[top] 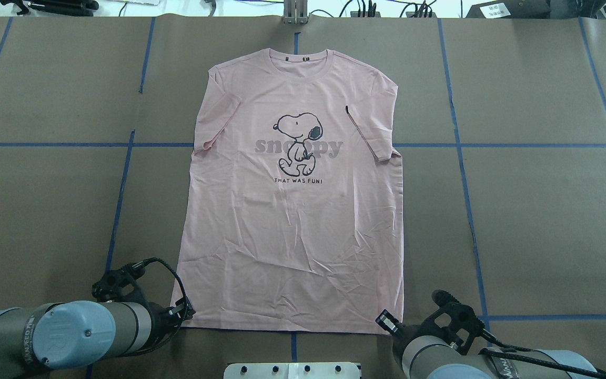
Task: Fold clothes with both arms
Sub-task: 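Grasp the hem corners with both grippers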
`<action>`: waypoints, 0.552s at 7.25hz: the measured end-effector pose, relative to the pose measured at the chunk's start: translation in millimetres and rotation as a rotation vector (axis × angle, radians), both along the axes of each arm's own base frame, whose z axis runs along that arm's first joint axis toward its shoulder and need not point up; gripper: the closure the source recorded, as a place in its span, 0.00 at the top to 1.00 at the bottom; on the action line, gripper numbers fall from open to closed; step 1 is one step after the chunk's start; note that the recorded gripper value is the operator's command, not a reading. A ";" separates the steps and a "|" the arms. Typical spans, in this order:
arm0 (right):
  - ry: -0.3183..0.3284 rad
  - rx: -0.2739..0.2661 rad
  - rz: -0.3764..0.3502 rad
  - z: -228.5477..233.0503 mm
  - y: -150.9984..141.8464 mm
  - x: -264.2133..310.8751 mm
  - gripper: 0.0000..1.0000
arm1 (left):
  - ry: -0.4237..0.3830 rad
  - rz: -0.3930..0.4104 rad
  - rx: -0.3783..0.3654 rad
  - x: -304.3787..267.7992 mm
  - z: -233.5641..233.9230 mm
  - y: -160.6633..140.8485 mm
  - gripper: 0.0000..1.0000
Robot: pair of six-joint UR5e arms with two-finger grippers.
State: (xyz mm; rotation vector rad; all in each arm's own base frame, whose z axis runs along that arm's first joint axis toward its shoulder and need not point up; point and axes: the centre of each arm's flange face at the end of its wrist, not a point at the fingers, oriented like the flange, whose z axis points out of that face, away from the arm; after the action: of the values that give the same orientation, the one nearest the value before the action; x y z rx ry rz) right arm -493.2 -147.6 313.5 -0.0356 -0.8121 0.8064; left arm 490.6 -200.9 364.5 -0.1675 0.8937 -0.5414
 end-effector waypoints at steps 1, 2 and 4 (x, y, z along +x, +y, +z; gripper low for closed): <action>0.000 0.000 0.000 -0.1 0.1 -0.1 0.00 | -0.007 -0.001 -0.003 -0.8 2.3 0.9 0.00; 0.000 0.000 -0.001 -0.1 0.4 -0.3 0.00 | -0.009 0.000 -0.003 -1.0 2.5 1.6 0.00; -0.002 0.001 0.000 -0.8 0.2 0.7 0.00 | 0.005 0.002 0.001 -4.9 -4.9 2.2 0.00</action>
State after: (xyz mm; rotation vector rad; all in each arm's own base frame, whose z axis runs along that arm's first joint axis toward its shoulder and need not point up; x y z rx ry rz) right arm -492.4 -147.4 312.6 -0.0359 -0.8143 0.8062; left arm 485.7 -198.6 359.7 -0.1686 0.8986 -0.5387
